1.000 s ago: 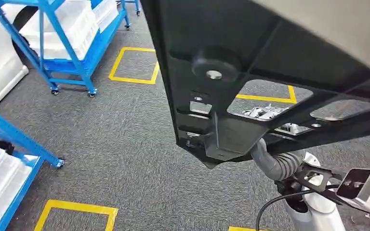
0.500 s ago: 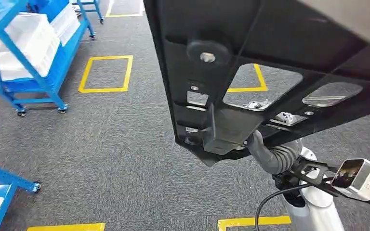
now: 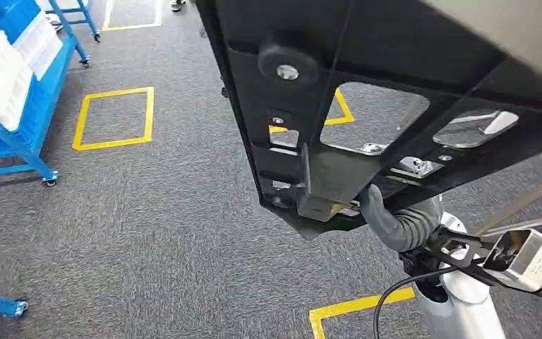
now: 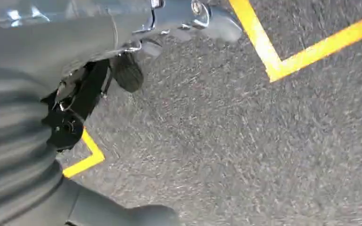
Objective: Take the parts from the cabinet and place them on the table.
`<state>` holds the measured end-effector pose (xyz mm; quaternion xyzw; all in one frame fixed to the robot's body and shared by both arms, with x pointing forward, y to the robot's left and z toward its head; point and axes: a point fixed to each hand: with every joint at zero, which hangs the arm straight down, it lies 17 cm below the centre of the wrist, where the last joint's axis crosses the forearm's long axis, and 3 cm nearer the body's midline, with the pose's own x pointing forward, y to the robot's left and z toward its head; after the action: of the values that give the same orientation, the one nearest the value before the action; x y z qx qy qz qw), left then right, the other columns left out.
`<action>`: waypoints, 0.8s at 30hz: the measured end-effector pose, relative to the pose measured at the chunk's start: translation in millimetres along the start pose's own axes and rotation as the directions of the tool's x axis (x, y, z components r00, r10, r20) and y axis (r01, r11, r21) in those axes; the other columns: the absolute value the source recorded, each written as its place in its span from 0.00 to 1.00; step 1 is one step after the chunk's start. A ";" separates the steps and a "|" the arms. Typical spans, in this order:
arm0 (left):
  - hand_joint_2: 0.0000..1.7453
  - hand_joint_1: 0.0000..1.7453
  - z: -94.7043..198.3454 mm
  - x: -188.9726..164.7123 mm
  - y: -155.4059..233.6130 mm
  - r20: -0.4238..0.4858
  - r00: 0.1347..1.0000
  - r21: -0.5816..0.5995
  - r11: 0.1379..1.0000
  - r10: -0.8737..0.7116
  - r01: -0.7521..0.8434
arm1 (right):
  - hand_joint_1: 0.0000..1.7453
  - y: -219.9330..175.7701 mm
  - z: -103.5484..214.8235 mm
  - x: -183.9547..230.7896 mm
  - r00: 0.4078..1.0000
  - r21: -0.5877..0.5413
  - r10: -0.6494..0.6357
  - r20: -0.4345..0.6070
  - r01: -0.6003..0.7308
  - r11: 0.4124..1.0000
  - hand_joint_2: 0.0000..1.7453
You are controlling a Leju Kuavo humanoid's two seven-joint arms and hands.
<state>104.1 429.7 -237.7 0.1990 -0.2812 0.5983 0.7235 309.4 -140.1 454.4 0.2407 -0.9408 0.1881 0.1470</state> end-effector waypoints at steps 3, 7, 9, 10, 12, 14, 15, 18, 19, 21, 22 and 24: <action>1.00 0.00 2.0 -3.5 -1.3 -0.005 1.000 -0.004 1.000 0.002 -0.002 | 1.00 -1.1 -6.3 0.4 1.000 0.009 0.007 0.001 -0.007 1.000 1.00; 1.00 0.00 4.2 -7.3 -4.1 -0.012 1.000 -0.005 1.000 0.005 -0.005 | 1.00 -3.8 -7.4 1.3 1.000 0.000 -0.003 0.002 0.003 1.000 1.00; 1.00 0.00 5.9 -11.2 -2.2 -0.019 1.000 -0.003 1.000 0.001 -0.001 | 1.00 -5.3 -7.9 2.4 1.000 -0.003 -0.008 0.006 0.008 1.000 1.00; 1.00 0.00 6.0 -12.0 0.0 -0.021 1.000 0.001 1.000 -0.002 0.002 | 1.00 -5.5 -7.5 2.4 1.000 -0.006 -0.013 0.006 0.013 1.000 1.00; 1.00 0.00 6.1 -12.6 2.7 -0.021 1.000 0.004 1.000 -0.004 0.004 | 1.00 -5.4 -5.7 1.4 1.000 -0.009 -0.018 0.001 0.018 1.000 1.00; 1.00 0.00 6.2 -13.2 4.3 -0.023 1.000 0.008 1.000 -0.005 0.005 | 1.00 -5.0 -3.7 0.0 1.000 -0.010 -0.022 -0.005 0.021 1.000 1.00; 1.00 0.00 6.3 -13.8 4.1 -0.025 1.000 0.008 1.000 -0.005 0.005 | 1.00 -4.6 -3.4 0.0 1.000 -0.008 -0.023 -0.005 0.023 1.000 1.00; 1.00 0.00 6.1 -20.9 7.4 -0.068 0.998 0.020 1.000 -0.007 0.008 | 1.00 -3.1 -2.3 0.9 1.000 0.003 -0.027 -0.003 0.027 1.000 1.00; 1.00 0.00 5.6 -24.1 9.1 -0.090 0.996 0.028 0.999 -0.016 0.019 | 1.00 -2.8 -1.4 0.3 1.000 0.003 -0.027 -0.006 0.027 1.000 1.00; 1.00 0.00 1.9 -25.7 14.1 -0.131 0.991 0.053 0.998 -0.020 0.027 | 1.00 -4.6 2.5 -0.7 1.000 -0.007 -0.026 -0.017 0.026 1.000 1.00; 1.00 0.00 2.0 -29.1 16.1 -0.154 0.988 0.063 0.998 -0.019 0.029 | 1.00 -5.9 4.4 0.0 1.000 -0.011 -0.023 -0.019 0.022 1.000 1.00; 1.00 0.00 -0.9 -29.2 22.2 -0.182 0.983 0.083 0.996 -0.017 0.032 | 1.00 -7.8 7.6 1.2 1.000 -0.013 -0.015 -0.016 0.015 1.000 1.00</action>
<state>78.9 412.8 -258.3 0.1779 -0.1859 0.6165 0.7441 310.9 -150.2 450.3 0.2451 -0.9390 0.1829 0.1575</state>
